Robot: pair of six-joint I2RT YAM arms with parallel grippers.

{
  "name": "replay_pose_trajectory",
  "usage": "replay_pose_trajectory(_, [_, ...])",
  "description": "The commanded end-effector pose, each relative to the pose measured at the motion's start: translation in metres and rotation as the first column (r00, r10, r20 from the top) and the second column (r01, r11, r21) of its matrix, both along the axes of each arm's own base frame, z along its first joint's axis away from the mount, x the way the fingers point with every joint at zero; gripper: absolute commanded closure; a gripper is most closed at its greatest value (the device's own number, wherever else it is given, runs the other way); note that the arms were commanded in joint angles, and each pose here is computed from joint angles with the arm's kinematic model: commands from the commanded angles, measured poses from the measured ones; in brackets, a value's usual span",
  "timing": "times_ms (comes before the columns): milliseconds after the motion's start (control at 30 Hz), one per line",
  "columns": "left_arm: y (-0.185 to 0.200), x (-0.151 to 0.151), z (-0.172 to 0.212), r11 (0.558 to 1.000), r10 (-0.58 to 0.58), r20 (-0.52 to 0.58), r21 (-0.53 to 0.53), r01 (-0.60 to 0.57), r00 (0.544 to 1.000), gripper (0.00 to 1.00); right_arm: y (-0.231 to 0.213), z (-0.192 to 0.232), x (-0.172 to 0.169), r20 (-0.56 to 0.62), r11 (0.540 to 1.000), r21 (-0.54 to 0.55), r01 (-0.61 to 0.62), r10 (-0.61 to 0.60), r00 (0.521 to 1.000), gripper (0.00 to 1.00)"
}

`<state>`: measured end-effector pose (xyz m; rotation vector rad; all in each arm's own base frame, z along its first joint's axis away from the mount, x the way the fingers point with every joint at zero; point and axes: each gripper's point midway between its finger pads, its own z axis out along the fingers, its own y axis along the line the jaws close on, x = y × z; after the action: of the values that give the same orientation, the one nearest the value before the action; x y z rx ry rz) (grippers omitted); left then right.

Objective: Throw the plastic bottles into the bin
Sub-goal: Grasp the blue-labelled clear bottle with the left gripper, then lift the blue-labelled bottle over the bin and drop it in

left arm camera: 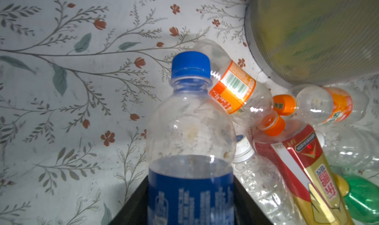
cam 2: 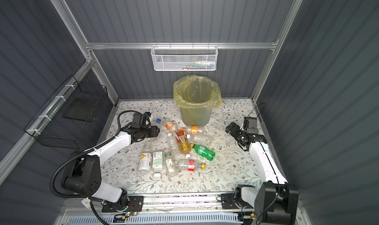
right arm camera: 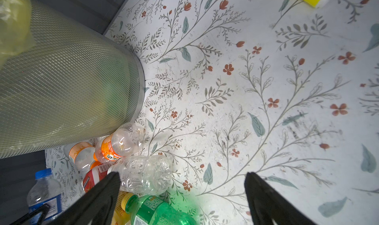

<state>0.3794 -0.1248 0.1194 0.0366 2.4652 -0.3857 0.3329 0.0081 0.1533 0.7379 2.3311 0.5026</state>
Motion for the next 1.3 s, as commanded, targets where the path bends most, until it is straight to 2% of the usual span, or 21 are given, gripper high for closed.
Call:
replay_pose_trajectory(0, [0.033,-0.002,-0.001,0.987,0.132,-0.043,-0.092,-0.136,0.990,0.44,0.001,-0.003,-0.004,0.000,1.000,0.010,0.001,-0.001,1.000,0.04])
replay_pose_trajectory(100, [0.045,0.002,-0.006,0.969,0.179,-0.078,-0.156,-0.190,0.981,0.44,0.003,-0.013,-0.005,-0.021,0.999,0.032,-0.001,0.001,1.000,0.04])
replay_pose_trajectory(200, [0.040,0.007,-0.008,0.957,0.180,-0.094,-0.214,-0.196,0.979,0.43,0.005,-0.024,-0.009,-0.054,0.999,0.045,0.002,0.000,0.999,0.04])
replay_pose_trajectory(233, [0.038,0.010,-0.006,0.953,0.178,-0.091,-0.230,-0.195,0.980,0.43,0.005,-0.023,-0.004,-0.032,0.999,0.046,0.003,-0.002,0.999,0.05])
replay_pose_trajectory(367, [0.027,0.032,0.030,0.940,0.157,-0.024,-0.303,-0.157,0.987,0.44,0.007,-0.030,-0.002,-0.048,0.998,0.062,-0.001,0.004,0.999,0.05])
replay_pose_trajectory(500, [-0.001,0.066,0.137,0.905,0.099,0.171,-0.425,-0.017,0.980,0.44,0.009,-0.032,0.002,-0.049,0.997,0.082,-0.002,0.006,0.999,0.06])
replay_pose_trajectory(633, [-0.058,0.079,0.267,0.876,-0.019,0.417,-0.432,0.217,0.909,0.43,0.011,-0.031,0.005,-0.044,0.995,0.096,-0.003,0.008,0.999,0.06])
replay_pose_trajectory(667, [-0.077,0.079,0.288,0.853,-0.056,0.450,-0.443,0.277,0.891,0.40,0.011,-0.032,0.005,-0.046,0.995,0.096,-0.001,0.005,0.999,0.06])
replay_pose_trajectory(733, [-0.113,0.078,0.320,0.804,-0.125,0.494,-0.458,0.379,0.861,0.24,0.010,-0.032,0.005,-0.047,0.996,0.092,0.001,0.003,0.999,0.06])
replay_pose_trajectory(767, [-0.130,0.079,0.326,0.786,-0.158,0.501,-0.458,0.416,0.851,0.08,0.010,-0.032,0.005,-0.048,0.996,0.093,0.003,0.001,0.999,0.06])
replay_pose_trajectory(800, [-0.140,0.086,0.322,0.789,-0.169,0.492,-0.451,0.416,0.854,0.00,0.011,-0.033,0.005,-0.047,0.995,0.096,0.001,0.003,0.999,0.06])
replay_pose_trajectory(867, [-0.146,0.101,0.313,0.798,-0.167,0.475,-0.450,0.402,0.864,0.00,0.012,-0.034,0.003,-0.050,0.995,0.104,-0.003,0.008,0.999,0.06])
replay_pose_trajectory(933, [-0.138,0.117,0.294,0.841,-0.131,0.437,-0.426,0.333,0.890,0.00,0.013,-0.033,0.001,-0.054,0.995,0.104,-0.004,0.010,0.999,0.06])
replay_pose_trajectory(1000, [-0.123,0.126,0.284,0.862,-0.086,0.412,-0.425,0.275,0.907,0.00,0.012,-0.033,-0.003,-0.054,0.996,0.094,-0.007,0.012,0.998,0.06])
replay_pose_trajectory(1167, [-0.067,0.120,0.298,0.890,0.024,0.461,-0.415,0.191,0.887,0.00,0.015,-0.037,-0.012,-0.076,0.997,0.055,-0.060,0.064,0.995,0.06])
replay_pose_trajectory(1267, [-0.030,0.108,0.282,0.908,0.069,0.439,-0.400,0.126,0.896,0.00,0.027,-0.046,-0.021,-0.118,0.989,0.026,-0.144,0.147,0.982,0.07])
